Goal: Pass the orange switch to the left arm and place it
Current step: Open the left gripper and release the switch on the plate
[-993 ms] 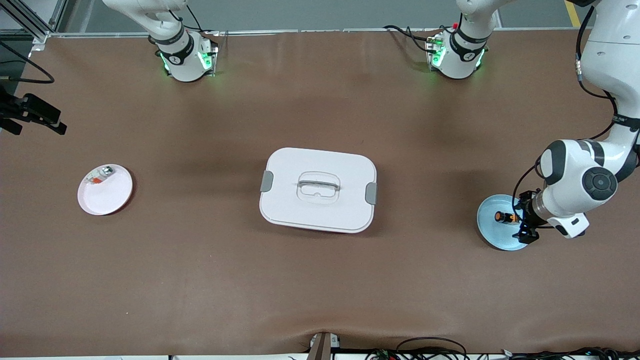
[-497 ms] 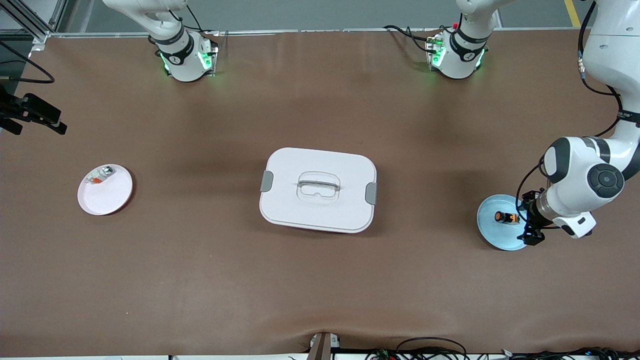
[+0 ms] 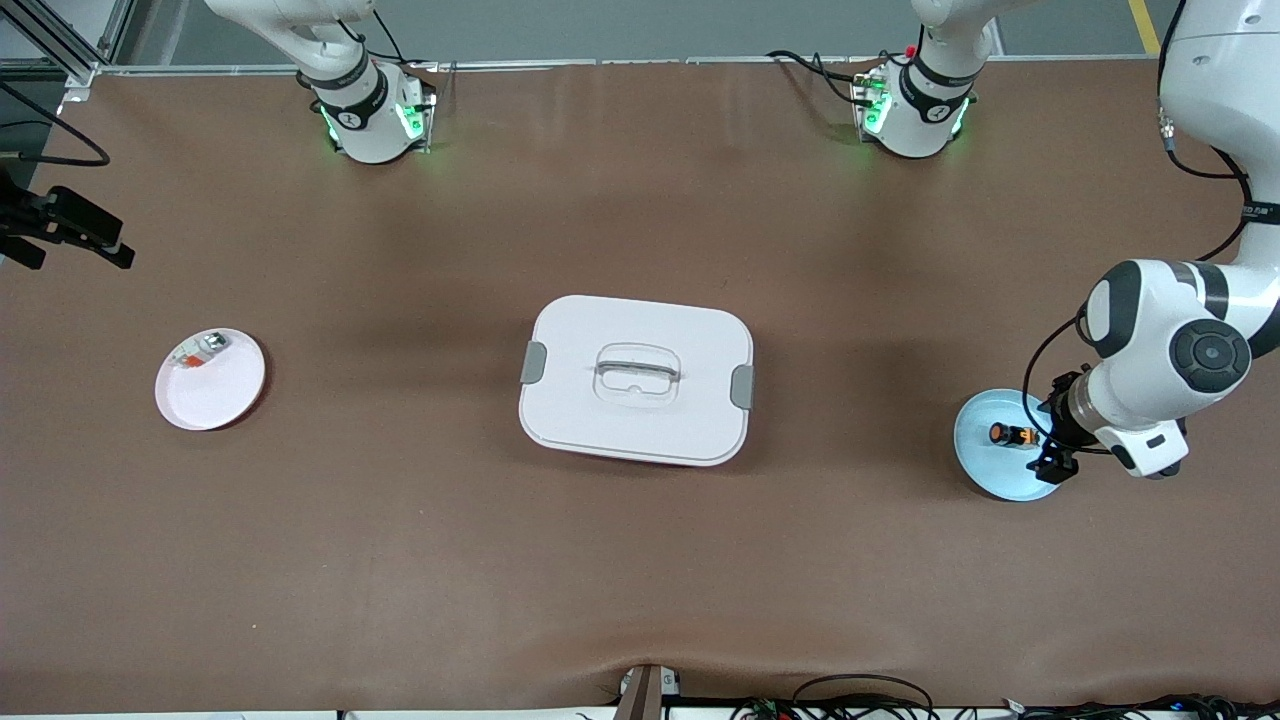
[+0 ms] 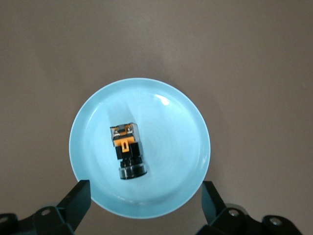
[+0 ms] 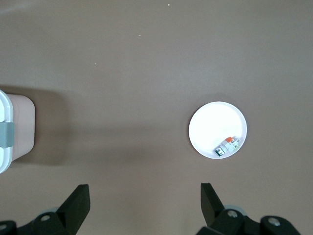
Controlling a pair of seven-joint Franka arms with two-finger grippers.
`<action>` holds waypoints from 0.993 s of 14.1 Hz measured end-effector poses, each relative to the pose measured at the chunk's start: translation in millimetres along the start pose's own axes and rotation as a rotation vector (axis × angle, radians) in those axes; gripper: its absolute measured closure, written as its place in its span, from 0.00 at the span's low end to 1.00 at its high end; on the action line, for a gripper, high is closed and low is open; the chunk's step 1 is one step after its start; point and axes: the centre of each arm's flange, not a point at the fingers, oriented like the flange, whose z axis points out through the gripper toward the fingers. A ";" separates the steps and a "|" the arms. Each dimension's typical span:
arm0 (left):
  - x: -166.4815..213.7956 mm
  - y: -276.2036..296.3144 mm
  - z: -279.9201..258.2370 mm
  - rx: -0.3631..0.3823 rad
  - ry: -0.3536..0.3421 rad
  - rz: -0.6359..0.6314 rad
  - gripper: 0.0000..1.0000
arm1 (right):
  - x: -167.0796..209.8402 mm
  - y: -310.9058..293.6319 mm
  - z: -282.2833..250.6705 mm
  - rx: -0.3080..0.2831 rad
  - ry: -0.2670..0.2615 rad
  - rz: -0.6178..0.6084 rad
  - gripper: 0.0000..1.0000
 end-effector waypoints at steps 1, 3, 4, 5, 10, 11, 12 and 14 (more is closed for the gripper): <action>-1.4 -1.3 -2.8 -0.005 -0.011 0.080 0.00 | 0.0 -0.1 0.0 0.000 0.000 0.000 0.00; -2.0 -5.4 -6.4 -0.015 -0.030 0.285 0.00 | 0.0 -0.2 0.0 0.000 0.000 0.000 0.00; -2.7 -7.0 -7.8 -0.024 -0.042 0.387 0.00 | 0.0 -0.4 0.0 0.000 0.000 -0.001 0.00; -4.4 -8.1 -9.3 -0.038 -0.058 0.488 0.00 | 0.0 -0.5 0.0 0.000 0.000 -0.001 0.00; -20.6 -2.9 -21.4 -0.096 -0.082 0.823 0.00 | 0.1 -3.2 0.0 0.000 0.000 -0.006 0.00; -23.4 -1.2 -27.5 -0.107 -0.075 0.883 0.00 | 0.1 -4.4 0.0 0.000 0.000 -0.008 0.00; -25.0 0.0 -34.8 -0.117 -0.063 0.945 0.00 | 0.1 -4.8 0.0 0.000 0.000 -0.009 0.00; -24.7 0.3 -50.9 -0.130 -0.033 1.034 0.00 | 0.1 -4.7 0.0 0.000 0.000 -0.009 0.00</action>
